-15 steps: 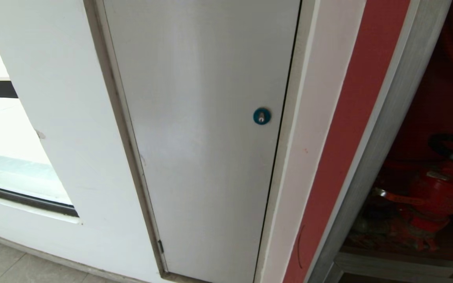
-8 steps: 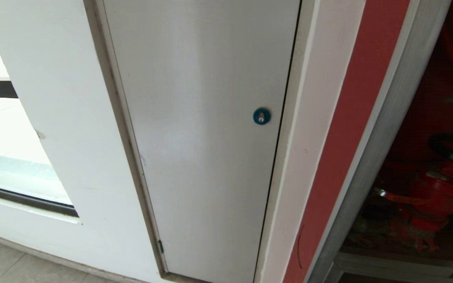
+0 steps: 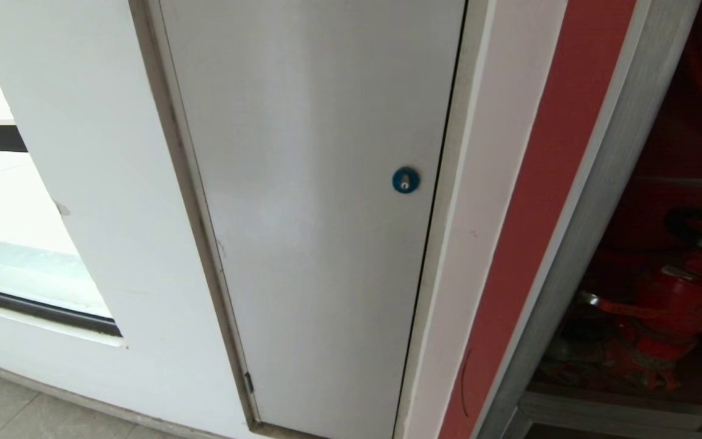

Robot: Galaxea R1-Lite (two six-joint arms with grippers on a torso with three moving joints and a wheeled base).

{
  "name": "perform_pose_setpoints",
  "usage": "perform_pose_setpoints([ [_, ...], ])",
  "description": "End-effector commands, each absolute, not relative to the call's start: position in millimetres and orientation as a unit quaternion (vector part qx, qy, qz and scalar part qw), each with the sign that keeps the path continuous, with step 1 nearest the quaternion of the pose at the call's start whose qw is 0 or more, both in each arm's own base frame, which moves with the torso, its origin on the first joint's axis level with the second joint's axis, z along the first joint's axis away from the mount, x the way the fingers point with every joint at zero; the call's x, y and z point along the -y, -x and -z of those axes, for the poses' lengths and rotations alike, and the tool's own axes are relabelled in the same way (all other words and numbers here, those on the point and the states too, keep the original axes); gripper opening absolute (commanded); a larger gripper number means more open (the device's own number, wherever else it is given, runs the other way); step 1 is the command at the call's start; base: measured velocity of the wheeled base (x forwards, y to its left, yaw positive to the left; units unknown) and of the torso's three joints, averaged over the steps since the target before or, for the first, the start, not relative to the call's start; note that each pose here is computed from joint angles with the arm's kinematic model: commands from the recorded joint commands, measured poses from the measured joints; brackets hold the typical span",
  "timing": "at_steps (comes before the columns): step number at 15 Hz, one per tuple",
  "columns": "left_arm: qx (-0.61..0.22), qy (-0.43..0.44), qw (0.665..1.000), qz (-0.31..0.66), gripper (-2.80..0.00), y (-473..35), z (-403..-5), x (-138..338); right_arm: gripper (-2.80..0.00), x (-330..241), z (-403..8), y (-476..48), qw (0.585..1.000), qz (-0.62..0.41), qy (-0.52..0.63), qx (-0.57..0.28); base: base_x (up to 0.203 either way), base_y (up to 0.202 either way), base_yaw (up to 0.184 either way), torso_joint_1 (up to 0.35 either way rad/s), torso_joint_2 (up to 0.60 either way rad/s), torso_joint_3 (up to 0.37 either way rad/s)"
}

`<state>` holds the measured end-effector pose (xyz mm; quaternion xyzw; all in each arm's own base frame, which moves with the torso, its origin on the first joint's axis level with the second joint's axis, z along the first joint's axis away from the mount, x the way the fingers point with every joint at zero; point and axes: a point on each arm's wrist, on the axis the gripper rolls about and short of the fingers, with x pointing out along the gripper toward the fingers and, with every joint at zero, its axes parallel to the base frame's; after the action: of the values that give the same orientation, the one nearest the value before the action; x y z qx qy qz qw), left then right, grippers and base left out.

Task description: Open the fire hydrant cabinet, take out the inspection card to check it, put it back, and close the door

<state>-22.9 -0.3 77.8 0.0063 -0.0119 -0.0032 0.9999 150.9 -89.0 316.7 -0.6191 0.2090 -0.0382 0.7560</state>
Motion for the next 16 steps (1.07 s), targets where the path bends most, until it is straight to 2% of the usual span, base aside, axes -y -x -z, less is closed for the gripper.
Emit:
perform_pose_setpoints([
  [1, 0.008, -0.006, 1.000, 0.003, -2.80, 22.2, -75.7, 0.3, -2.80, 100.9, -298.4, -166.4, 0.757, 0.023, 0.612, -0.226, 0.000, 0.000, 0.000, 0.000, 0.00, 0.000],
  [5, 0.008, -0.006, 1.000, 0.003, -2.80, 22.2, -75.7, 0.3, -2.80, 109.5, -292.1, -179.9, 0.751, 0.043, 0.624, -0.213, 0.000, 0.000, 0.000, 0.000, 0.00, 0.000],
  [8, 0.008, -0.006, 1.000, 0.003, -2.80, 22.2, -75.7, 0.3, -2.80, 114.6, -290.7, -184.9, 0.739, 0.066, 0.627, -0.237, 0.000, 0.000, 0.000, 0.000, 0.00, 0.000],
  [12, 0.008, -0.006, 1.000, 0.003, -2.80, 22.2, -75.8, 0.3, -2.80, 122.3, -295.8, -174.5, 0.729, 0.088, 0.633, -0.244, 0.000, 0.000, 0.000, 0.000, 0.00, 0.000],
  [16, 0.008, -0.006, 1.000, 0.003, -2.80, 22.2, -75.7, 0.3, -2.80, 121.7, -296.1, -175.5, 0.736, 0.074, 0.633, -0.227, 0.000, 0.000, 0.000, 0.000, 0.00, 0.000],
])
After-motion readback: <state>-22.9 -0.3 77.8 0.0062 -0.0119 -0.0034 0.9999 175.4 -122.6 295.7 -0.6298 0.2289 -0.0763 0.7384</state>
